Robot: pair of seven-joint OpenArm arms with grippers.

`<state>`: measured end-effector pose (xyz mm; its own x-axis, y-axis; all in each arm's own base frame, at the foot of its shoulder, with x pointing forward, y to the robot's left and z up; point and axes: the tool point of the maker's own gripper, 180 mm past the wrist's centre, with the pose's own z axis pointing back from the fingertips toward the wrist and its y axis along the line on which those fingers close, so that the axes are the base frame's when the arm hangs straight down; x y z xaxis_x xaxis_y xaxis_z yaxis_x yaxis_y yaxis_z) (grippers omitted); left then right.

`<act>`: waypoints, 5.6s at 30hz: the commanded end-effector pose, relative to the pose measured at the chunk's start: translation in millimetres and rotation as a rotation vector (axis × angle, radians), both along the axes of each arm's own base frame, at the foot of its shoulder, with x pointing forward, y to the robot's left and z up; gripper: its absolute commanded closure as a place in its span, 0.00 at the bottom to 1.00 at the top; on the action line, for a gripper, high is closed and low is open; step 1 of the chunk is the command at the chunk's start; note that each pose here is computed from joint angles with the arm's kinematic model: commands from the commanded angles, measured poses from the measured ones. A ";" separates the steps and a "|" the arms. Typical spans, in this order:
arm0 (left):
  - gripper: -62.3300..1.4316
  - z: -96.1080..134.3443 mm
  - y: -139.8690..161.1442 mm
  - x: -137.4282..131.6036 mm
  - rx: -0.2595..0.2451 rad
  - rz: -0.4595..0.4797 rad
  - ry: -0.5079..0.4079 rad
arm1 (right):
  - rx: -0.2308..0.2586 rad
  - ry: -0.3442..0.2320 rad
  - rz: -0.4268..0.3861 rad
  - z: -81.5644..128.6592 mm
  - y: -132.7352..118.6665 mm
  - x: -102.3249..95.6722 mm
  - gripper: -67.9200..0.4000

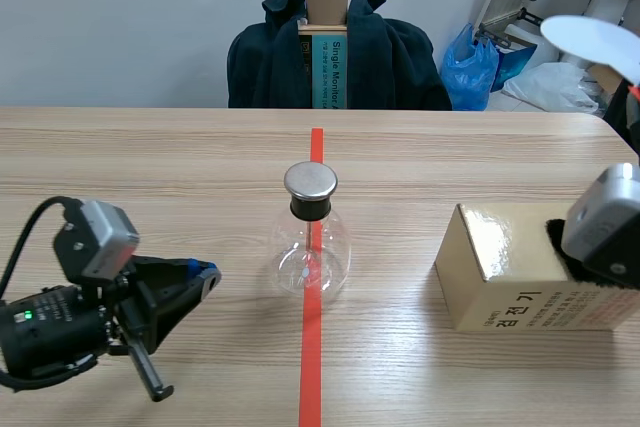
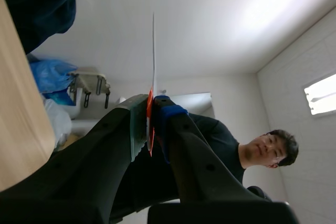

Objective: Do the electroscope experiment.
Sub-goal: 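Put the plate down on the right, then return to the home posture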

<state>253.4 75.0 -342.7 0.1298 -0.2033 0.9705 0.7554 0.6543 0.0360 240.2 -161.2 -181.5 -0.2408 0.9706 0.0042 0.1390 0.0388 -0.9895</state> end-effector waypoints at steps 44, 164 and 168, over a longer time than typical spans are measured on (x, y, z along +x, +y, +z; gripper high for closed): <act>0.00 146.9 -12.3 -64.9 0.077 -0.050 -0.012 | -0.085 0.255 -0.057 -139.1 -3.1 -0.7 0.98; 0.00 147.2 -12.4 -64.8 0.078 -0.051 -0.016 | 0.910 0.732 0.271 19.8 40.2 -37.1 0.00; 0.00 147.3 -12.4 -64.8 0.078 -0.051 -0.016 | 0.908 0.790 0.301 14.2 48.2 -43.8 0.00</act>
